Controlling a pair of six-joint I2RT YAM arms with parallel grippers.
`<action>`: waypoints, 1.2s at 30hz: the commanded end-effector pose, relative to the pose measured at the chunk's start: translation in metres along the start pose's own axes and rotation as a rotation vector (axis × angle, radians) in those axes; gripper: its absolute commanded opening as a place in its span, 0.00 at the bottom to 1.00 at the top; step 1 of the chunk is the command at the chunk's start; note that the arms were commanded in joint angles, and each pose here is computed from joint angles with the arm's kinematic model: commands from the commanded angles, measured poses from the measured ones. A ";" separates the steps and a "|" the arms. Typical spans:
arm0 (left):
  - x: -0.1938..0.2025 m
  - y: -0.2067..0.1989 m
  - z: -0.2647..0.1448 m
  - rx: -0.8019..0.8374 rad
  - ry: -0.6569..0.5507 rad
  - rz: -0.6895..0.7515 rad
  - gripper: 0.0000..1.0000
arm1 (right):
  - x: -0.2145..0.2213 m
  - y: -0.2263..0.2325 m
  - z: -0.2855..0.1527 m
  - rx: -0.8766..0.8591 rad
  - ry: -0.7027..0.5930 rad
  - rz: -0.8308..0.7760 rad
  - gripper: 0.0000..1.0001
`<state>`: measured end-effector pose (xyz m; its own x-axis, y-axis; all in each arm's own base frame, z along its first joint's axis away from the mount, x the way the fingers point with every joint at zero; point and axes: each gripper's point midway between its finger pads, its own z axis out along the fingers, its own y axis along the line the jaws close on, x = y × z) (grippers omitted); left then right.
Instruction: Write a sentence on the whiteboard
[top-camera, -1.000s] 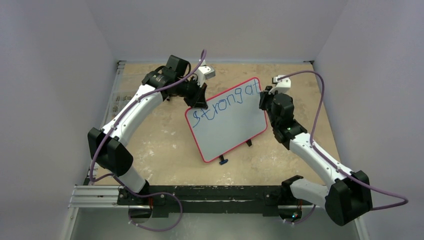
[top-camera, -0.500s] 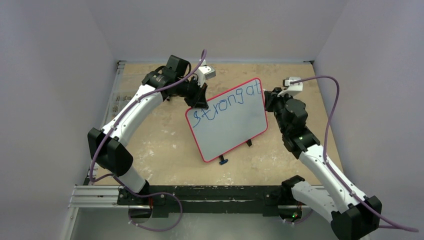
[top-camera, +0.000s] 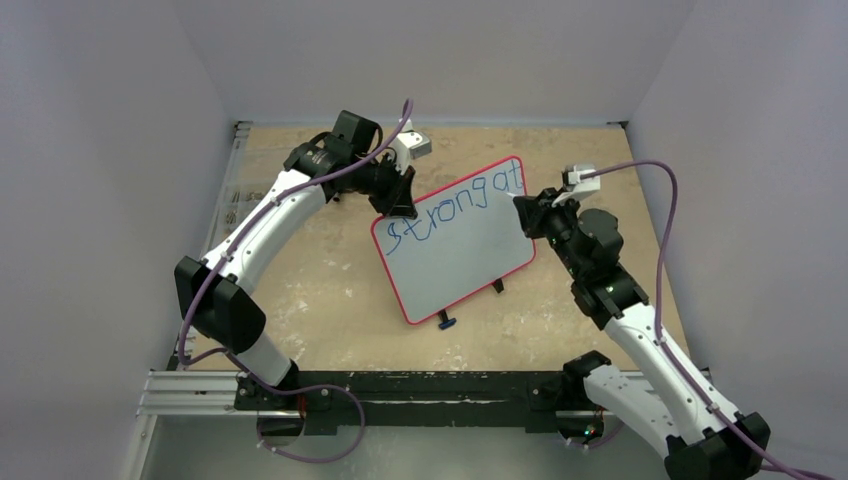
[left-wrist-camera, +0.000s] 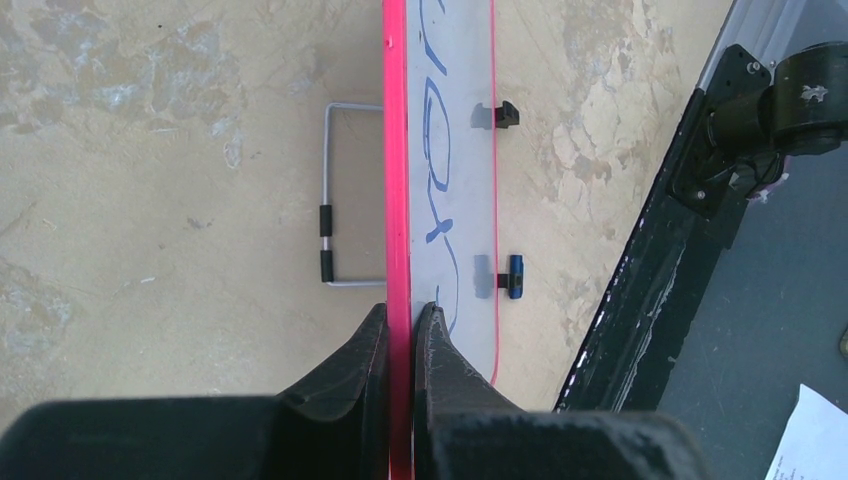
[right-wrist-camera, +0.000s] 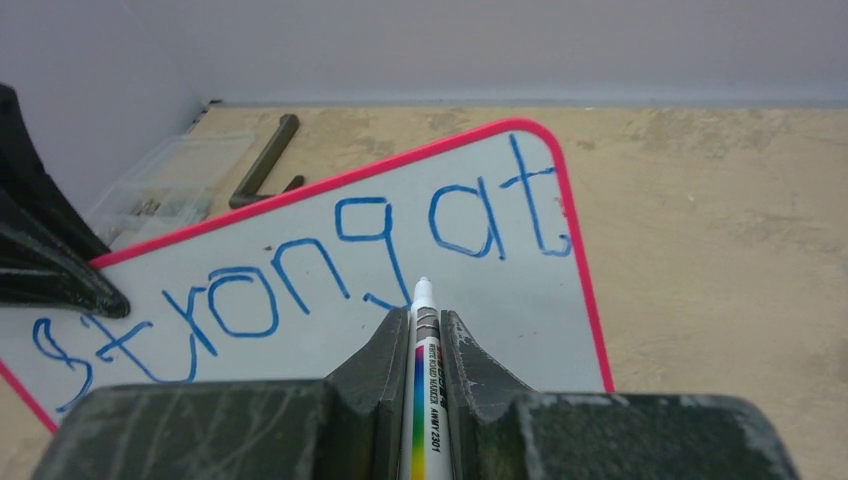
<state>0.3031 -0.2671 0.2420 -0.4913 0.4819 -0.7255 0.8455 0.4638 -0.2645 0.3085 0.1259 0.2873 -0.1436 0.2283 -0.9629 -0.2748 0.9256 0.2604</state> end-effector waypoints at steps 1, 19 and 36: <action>0.021 0.021 0.002 -0.114 0.082 0.071 0.00 | 0.011 0.025 -0.004 -0.145 0.044 0.007 0.00; 0.044 0.021 0.006 -0.167 0.073 -0.080 0.00 | 0.044 0.063 -0.021 -0.391 0.140 0.045 0.00; 0.048 0.028 0.008 -0.208 0.061 -0.109 0.00 | 0.071 0.120 -0.040 -0.541 0.194 -0.004 0.00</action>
<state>0.3007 -0.2614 0.2388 -0.5576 0.3685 -0.7438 0.7709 0.5624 -0.2992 0.2255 0.2359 0.2423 -0.3559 0.1008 -0.9291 -0.7029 0.6262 0.3372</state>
